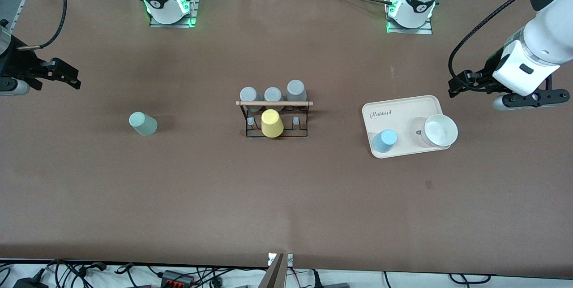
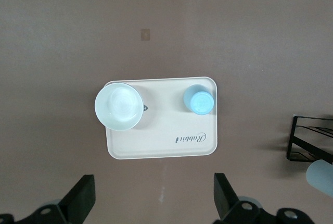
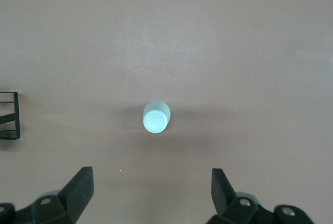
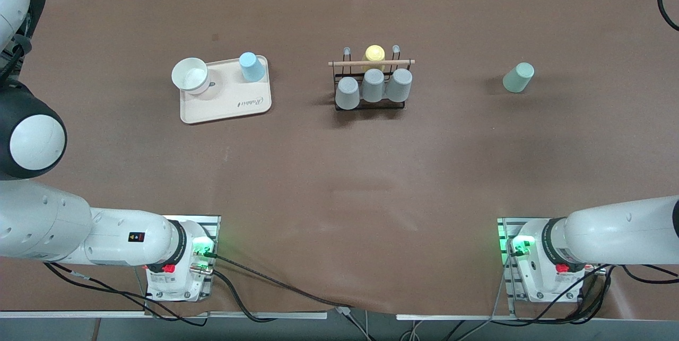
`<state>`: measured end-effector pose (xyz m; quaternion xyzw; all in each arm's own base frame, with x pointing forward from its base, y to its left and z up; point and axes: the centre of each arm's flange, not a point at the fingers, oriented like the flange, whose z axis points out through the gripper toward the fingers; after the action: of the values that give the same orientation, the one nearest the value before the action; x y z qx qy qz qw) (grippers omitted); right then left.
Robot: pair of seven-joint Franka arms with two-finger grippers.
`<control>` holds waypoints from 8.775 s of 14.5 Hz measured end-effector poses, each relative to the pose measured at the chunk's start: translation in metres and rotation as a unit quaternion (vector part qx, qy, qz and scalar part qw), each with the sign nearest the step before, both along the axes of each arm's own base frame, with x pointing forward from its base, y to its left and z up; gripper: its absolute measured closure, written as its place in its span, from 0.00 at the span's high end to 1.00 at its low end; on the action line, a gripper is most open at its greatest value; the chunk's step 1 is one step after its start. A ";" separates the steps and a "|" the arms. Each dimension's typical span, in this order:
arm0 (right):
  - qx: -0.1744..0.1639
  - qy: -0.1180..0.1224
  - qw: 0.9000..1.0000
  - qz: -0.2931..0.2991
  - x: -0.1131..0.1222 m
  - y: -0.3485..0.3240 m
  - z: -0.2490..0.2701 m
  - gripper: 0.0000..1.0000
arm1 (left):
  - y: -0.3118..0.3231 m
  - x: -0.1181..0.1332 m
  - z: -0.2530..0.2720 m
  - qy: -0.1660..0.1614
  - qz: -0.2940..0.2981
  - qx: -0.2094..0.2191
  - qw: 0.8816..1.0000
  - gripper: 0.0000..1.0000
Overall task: Hang scattered cups on rack with three cups
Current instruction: 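Reach the left gripper toward the light blue cup on the tray, then lower the left gripper and grasp the light blue cup, then lift the light blue cup and carry it to the rack, then lower the light blue cup onto the rack beside the yellow cup, then open the left gripper and draw it back toward the tray, then return the left gripper to rest while the right gripper reaches the green cup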
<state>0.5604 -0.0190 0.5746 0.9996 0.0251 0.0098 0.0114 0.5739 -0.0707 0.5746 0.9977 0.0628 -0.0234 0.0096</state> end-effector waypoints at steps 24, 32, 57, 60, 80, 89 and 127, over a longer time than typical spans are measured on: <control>0.000 0.007 1.000 -0.001 -0.003 0.000 0.000 1.00 | -0.102 0.046 -0.264 0.147 -0.073 0.007 0.986 1.00; 0.000 0.008 1.000 -0.001 -0.003 -0.001 0.000 1.00 | -0.100 0.057 -0.312 0.135 -0.065 0.003 0.989 1.00; 0.000 0.008 1.000 -0.002 -0.002 -0.001 -0.001 1.00 | -0.138 0.081 -0.247 0.105 -0.149 -0.034 0.983 0.67; 0.000 0.008 1.000 -0.002 -0.002 -0.001 -0.001 1.00 | -0.186 0.073 -0.219 0.099 -0.153 -0.114 0.977 0.67; 0.000 -0.006 1.000 -0.003 0.000 -0.002 0.009 1.00 | -0.325 0.059 -0.180 0.147 0.136 -0.190 0.961 0.67; 0.000 -0.008 1.000 -0.003 0.001 -0.002 0.011 1.00 | -0.362 0.027 -0.196 0.140 0.079 -0.119 0.980 0.67; -0.005 0.103 0.995 0.010 0.045 0.014 -0.122 1.00 | -0.049 0.004 -0.018 0.077 0.076 0.002 0.994 1.00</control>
<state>0.6058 -0.0051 0.4528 0.9949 0.0358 -0.0937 0.0134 0.5778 -0.1197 0.5569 0.9853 0.1387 -0.0996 0.0048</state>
